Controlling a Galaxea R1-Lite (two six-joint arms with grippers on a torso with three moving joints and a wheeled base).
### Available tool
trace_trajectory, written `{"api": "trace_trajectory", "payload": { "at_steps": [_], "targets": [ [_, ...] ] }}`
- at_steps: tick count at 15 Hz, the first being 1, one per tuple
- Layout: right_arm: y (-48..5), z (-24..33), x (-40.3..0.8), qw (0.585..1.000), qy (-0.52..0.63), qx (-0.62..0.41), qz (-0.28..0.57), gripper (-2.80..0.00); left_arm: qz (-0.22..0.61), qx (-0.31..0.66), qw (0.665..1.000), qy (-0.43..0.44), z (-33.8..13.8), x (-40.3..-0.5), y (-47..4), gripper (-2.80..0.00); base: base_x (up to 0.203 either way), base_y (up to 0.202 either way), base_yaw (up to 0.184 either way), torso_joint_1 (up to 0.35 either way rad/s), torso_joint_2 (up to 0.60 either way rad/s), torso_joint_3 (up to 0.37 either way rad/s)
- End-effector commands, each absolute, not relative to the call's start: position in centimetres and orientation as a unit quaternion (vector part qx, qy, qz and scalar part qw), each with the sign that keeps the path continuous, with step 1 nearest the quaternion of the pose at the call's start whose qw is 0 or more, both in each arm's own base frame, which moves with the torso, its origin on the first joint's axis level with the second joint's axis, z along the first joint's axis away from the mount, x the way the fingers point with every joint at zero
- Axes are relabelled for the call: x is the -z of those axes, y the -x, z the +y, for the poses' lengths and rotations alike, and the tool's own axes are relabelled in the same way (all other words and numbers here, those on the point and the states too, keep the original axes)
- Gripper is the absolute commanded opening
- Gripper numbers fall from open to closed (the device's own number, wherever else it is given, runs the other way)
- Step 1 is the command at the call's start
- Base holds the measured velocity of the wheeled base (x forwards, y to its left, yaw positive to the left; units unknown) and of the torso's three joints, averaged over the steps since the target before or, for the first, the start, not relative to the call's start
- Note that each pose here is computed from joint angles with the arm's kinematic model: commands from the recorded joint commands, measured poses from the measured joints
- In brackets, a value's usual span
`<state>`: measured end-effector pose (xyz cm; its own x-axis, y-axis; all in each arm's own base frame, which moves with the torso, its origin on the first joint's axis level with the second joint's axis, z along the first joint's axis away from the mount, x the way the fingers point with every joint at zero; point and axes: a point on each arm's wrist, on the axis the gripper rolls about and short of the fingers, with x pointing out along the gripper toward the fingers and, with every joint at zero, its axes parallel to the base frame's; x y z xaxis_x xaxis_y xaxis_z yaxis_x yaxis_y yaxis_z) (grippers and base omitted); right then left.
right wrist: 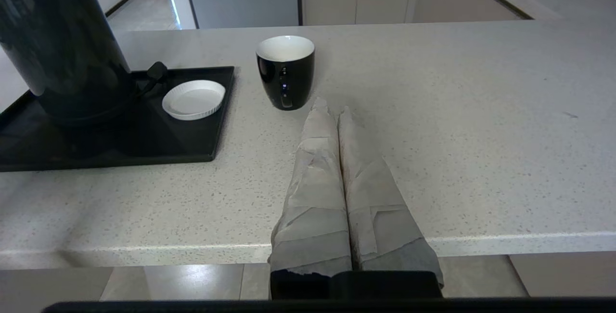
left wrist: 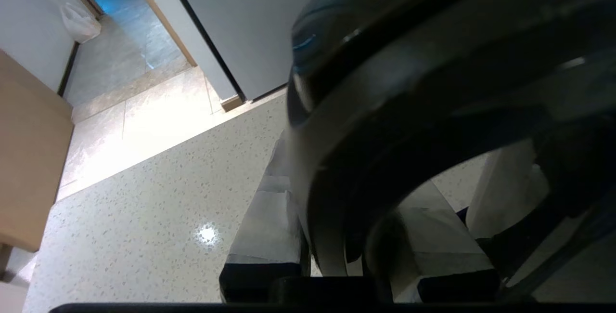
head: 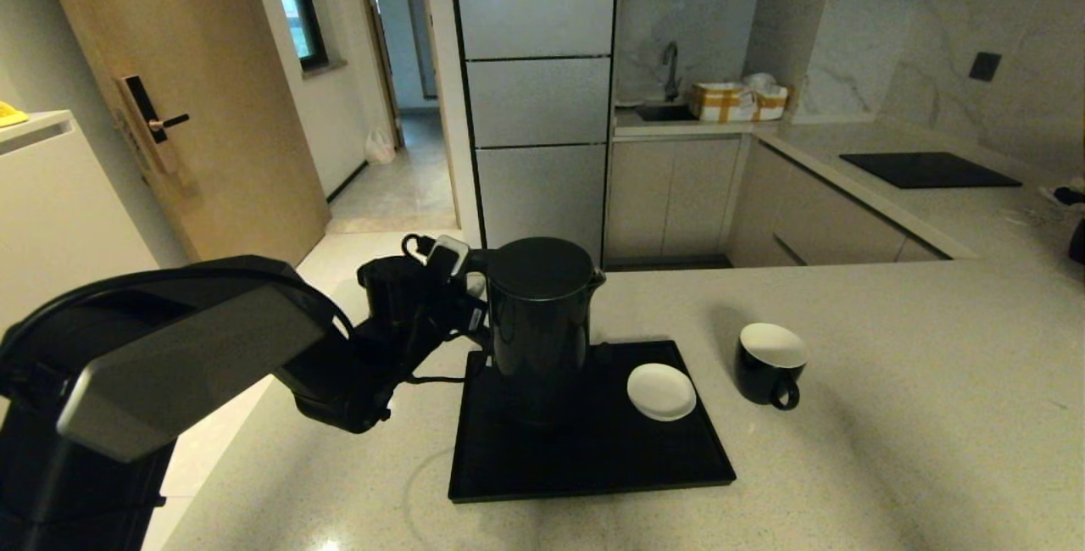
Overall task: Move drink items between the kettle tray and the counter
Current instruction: Pick up the kettle, then place it on the left
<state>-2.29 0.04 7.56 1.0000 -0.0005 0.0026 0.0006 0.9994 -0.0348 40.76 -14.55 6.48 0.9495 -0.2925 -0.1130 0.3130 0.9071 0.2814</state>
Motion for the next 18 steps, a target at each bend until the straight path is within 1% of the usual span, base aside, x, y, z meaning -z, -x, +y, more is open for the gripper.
{"api": "trace_trajectory", "payload": {
  "at_steps": [1,2,3,5,9,16,18],
  "targets": [
    [2.3,0.0,-7.6,1.0,0.018,0.001,-0.002,-2.8,0.022,0.154,0.977,-0.146,-14.5,-7.0,-40.7,-2.8,0.0,0.0,0.0,0.0,0.0,0.0],
    [2.3,0.0,-7.6,1.0,0.018,0.0,-0.002,-2.8,0.019,0.154,0.978,-0.142,-14.6,-7.1,-40.7,-2.8,0.0,0.0,0.0,0.0,0.0,0.0],
    [2.3,0.0,-7.6,1.0,0.018,0.0,-0.002,-2.8,0.002,0.156,0.981,-0.118,-14.9,-7.8,-40.5,-2.8,0.0,0.0,0.0,0.0,0.0,0.0],
    [2.3,0.0,-7.6,1.0,0.018,0.001,-0.002,-2.8,-0.001,0.156,0.981,-0.114,-15.0,-8.0,-40.4,-2.8,0.0,0.0,0.0,0.0,0.0,0.0],
    [2.3,0.0,-7.6,1.0,0.018,0.0,-0.002,-2.8,-0.023,0.154,0.984,-0.084,-14.9,-10.9,-39.8,-2.8,0.0,0.0,0.0,0.0,0.0,0.0],
    [2.3,0.0,-7.6,1.0,0.018,0.0,-0.002,-2.8,-0.022,0.15,0.986,-0.064,-14.7,-12.1,-40.1,-2.8,0.0,0.0,0.0,0.0,0.0,0.0],
    [2.3,0.0,-7.6,1.0,0.018,0.0,-0.002,-2.8,-0.013,0.143,0.988,-0.059,-13.9,-12.7,-40.3,-2.8,0.0,0.0,0.0,0.0,0.0,0.0]
  ]
}}
